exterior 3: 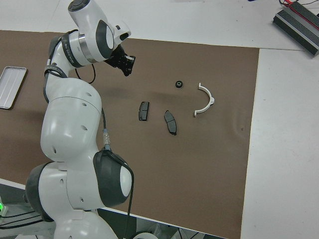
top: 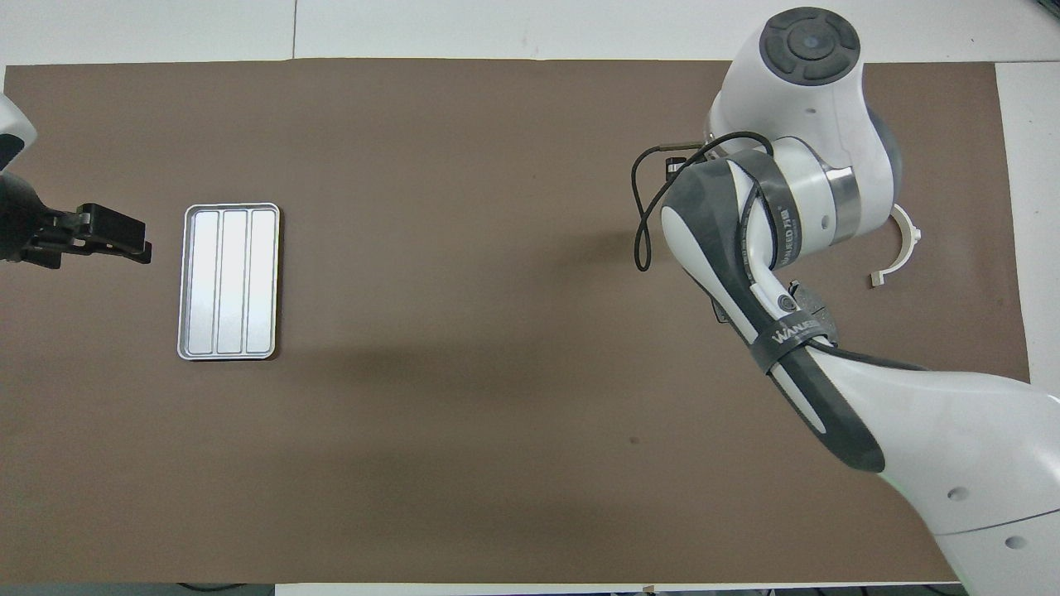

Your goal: Place bearing gear from tray to pile

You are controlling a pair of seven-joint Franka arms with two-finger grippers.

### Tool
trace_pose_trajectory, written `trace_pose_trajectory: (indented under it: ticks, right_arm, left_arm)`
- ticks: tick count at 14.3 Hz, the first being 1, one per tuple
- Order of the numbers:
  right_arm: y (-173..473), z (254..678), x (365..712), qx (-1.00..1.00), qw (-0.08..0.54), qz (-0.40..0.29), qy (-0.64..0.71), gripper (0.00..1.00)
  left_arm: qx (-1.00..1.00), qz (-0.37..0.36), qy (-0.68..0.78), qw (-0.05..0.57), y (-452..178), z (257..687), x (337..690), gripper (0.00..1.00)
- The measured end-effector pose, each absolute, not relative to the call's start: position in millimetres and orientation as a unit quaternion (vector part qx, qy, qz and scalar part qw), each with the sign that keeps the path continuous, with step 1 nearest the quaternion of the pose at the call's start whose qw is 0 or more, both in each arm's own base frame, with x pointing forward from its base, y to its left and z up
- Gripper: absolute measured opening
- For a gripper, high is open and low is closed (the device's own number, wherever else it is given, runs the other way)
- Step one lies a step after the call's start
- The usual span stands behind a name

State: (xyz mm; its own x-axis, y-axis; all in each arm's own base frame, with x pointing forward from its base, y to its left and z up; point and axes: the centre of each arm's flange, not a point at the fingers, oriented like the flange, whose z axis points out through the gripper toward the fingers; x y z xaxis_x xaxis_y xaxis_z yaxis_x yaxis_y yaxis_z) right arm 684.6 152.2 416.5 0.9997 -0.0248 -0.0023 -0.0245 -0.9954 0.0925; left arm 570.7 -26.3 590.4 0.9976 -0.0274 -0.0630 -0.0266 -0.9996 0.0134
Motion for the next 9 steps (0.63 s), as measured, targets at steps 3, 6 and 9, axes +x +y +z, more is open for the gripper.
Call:
trace_pose_trajectory:
  ticks: [3, 6, 9]
  right_arm:
    - [106, 401, 693, 0.999, 0.042, 0.009, 0.023, 0.22]
    - [78, 369, 692, 0.998, 0.038, 0.024, 0.035, 0.22]
    - [68, 345, 688, 0.998, 0.035, 0.036, 0.034, 0.22]
  left_arm:
    - [0.999, -0.038, -0.014, 0.006, -26, 589, 569, 1.00]
    - [0.999, -0.040, -0.014, 0.006, -26, 588, 567, 1.00]
    - [0.999, -0.039, -0.014, 0.006, -26, 590, 567, 1.00]
